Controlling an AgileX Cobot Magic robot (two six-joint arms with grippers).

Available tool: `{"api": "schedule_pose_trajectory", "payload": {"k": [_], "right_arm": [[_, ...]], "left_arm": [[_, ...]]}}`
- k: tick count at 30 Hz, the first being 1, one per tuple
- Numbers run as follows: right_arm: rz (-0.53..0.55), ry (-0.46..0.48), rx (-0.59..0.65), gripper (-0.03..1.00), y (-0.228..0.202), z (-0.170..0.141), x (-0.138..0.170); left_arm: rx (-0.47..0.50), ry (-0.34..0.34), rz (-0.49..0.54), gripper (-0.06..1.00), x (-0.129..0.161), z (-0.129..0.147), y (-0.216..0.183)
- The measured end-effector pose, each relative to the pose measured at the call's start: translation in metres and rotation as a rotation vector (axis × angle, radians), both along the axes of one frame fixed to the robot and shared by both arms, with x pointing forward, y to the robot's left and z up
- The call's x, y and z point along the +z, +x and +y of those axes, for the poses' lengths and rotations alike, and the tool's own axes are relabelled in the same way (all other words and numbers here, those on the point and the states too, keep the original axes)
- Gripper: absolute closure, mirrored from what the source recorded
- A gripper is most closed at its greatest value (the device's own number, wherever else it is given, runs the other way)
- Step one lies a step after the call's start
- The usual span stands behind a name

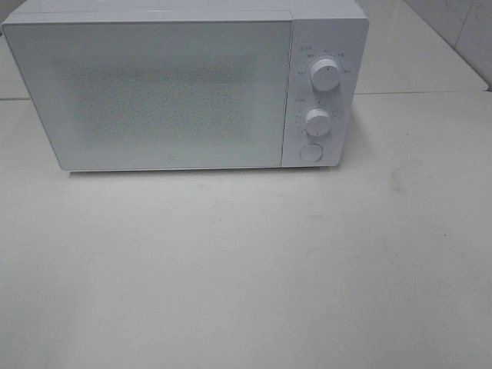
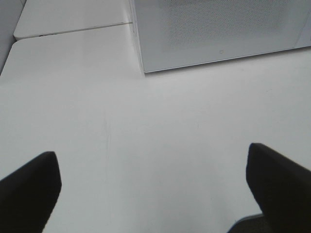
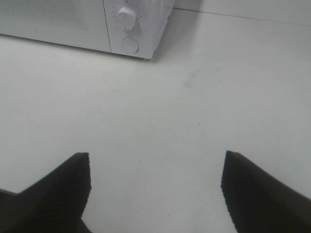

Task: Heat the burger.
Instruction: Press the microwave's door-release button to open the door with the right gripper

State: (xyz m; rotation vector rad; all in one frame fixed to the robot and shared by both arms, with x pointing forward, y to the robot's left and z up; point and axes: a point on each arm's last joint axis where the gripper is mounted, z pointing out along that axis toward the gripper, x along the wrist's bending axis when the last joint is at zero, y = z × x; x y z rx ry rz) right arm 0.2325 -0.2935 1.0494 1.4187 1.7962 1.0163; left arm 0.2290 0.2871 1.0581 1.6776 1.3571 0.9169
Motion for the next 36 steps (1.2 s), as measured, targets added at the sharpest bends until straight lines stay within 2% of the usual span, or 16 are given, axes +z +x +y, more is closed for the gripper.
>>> {"api": "schedule_pose_trajectory", "payload": {"k": [18,24,26,36], "right_arm": [[-0.018,0.016,-0.02,0.25,-0.002,-0.001,0.001],[-0.032,0.023,-0.025,0.23,0.018,0.001,0.013],[-0.026,0.024,-0.03,0.22,0.037,0.004,0.018],[-0.026,0.034,-0.046,0.22,0.081,0.009,0.024]], "left_arm": [[0.0,0.0,0.0,-0.02,0.0,0.0,0.0],[0.0,0.0,0.0,-0.02,0.0,0.0,0.0],[0.0,0.0,0.0,-0.02,0.0,0.0,0.0],[0.0,0.0,0.0,-0.02,0.0,0.0,0.0]]}}
